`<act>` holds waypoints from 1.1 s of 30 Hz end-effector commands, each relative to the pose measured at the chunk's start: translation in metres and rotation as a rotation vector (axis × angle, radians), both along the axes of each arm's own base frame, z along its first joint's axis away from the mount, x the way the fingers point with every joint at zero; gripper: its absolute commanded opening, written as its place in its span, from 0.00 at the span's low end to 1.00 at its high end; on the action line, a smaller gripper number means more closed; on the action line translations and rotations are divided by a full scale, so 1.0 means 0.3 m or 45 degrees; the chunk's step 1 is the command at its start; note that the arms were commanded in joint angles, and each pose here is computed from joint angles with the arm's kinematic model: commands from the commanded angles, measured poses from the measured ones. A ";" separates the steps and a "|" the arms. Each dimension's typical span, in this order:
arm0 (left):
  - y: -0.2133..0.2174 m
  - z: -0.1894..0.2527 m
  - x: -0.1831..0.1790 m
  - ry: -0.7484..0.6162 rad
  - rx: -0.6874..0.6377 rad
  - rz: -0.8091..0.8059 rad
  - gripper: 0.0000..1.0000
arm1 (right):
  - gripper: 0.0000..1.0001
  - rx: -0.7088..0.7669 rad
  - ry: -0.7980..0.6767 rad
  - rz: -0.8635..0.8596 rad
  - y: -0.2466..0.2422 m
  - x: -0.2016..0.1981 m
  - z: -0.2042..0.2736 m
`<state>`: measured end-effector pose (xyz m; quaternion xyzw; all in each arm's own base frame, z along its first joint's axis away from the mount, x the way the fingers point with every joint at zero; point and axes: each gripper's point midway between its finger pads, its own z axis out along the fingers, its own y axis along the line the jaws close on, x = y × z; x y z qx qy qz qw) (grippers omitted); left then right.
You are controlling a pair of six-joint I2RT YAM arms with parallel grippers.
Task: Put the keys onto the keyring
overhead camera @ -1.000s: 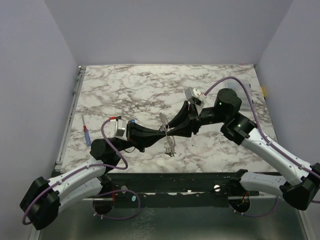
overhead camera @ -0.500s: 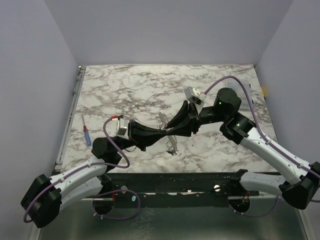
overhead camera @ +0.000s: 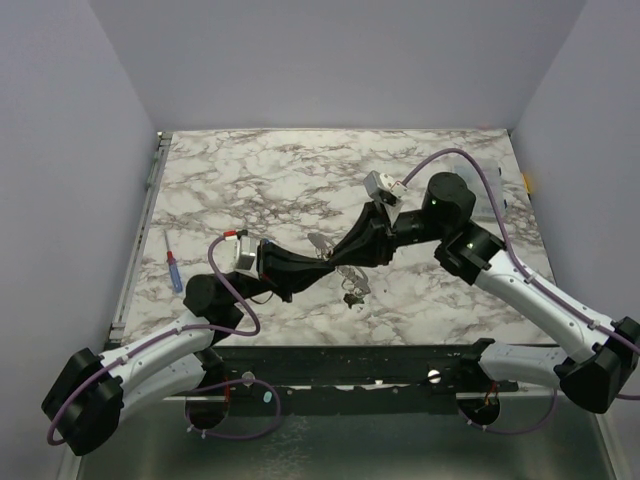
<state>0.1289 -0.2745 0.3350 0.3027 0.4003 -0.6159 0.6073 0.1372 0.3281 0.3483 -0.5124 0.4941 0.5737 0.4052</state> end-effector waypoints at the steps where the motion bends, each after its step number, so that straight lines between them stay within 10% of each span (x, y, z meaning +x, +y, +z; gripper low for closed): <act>1: 0.021 0.077 0.012 -0.045 -0.094 0.047 0.00 | 0.17 -0.045 0.031 0.036 0.010 -0.006 -0.026; 13: 0.042 0.075 0.078 0.099 -0.161 0.150 0.00 | 0.01 -0.133 0.047 -0.062 0.014 0.031 -0.115; 22: 0.035 0.022 0.091 0.065 -0.041 0.211 0.47 | 0.01 -0.107 -0.022 -0.140 -0.005 0.046 -0.099; 33: 0.056 -0.052 0.120 0.014 0.202 0.356 0.59 | 0.01 -0.071 -0.047 -0.142 -0.023 0.026 -0.087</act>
